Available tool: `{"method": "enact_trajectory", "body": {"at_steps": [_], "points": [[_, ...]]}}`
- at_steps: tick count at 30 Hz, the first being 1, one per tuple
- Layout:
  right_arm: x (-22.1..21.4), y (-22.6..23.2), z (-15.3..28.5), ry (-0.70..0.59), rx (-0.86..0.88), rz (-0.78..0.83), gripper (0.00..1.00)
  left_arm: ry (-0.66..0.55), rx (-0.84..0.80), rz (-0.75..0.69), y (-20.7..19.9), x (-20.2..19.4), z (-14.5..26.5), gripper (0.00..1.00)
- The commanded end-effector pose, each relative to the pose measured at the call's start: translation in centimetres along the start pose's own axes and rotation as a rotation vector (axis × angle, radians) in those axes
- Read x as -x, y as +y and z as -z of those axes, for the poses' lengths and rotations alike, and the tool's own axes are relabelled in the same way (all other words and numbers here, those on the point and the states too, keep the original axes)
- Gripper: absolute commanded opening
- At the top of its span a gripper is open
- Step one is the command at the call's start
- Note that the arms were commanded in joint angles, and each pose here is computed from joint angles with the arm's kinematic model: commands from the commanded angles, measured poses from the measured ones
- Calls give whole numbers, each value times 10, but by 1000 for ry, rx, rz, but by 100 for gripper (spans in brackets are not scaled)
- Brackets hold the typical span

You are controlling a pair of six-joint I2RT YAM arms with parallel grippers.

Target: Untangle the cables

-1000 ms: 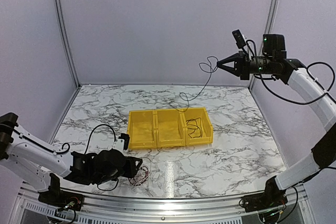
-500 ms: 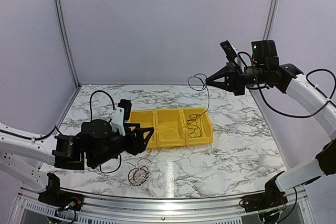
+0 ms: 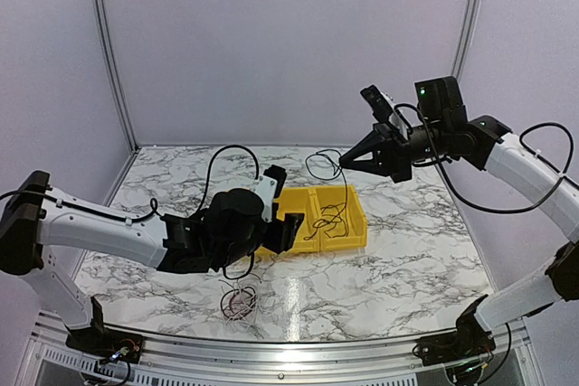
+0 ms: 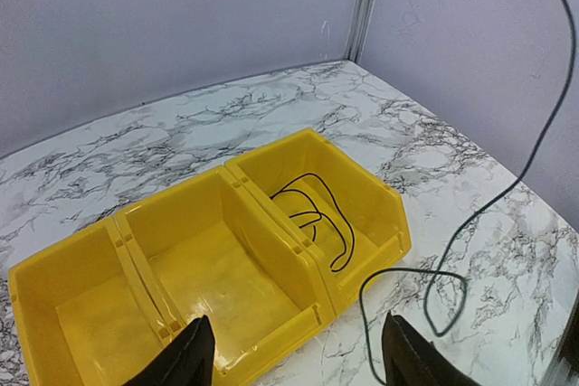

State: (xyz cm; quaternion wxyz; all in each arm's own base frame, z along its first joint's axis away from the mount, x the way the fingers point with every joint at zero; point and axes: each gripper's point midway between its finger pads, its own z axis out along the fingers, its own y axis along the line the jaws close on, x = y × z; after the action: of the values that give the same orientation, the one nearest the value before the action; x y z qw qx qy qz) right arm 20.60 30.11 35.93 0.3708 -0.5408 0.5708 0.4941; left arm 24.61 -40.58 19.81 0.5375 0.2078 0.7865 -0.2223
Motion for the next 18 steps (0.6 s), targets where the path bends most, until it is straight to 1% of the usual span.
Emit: {"method": "enact_trajectory", "body": {"at_steps": [1, 4, 7, 12, 16, 18], "points": [[6, 12, 0, -15, 24, 5, 0, -9, -67, -16, -13, 11, -23, 65], [4, 11, 0, -14, 20, 0, 0, -7, -151, -20, -33, 12, -35, 63], [3, 10, 0, -13, 12, 2, 0, -29, -186, 12, -43, 19, -39, 60], [1, 8, -1, -11, 9, -5, 0, -159, -313, 73, -55, 41, -19, 60], [2, 7, -2, -17, 17, -11, 0, -209, -450, 21, -79, 48, -12, 59], [3, 7, -3, -20, 22, -16, 0, -227, -476, 7, -86, 48, -15, 59]]}}
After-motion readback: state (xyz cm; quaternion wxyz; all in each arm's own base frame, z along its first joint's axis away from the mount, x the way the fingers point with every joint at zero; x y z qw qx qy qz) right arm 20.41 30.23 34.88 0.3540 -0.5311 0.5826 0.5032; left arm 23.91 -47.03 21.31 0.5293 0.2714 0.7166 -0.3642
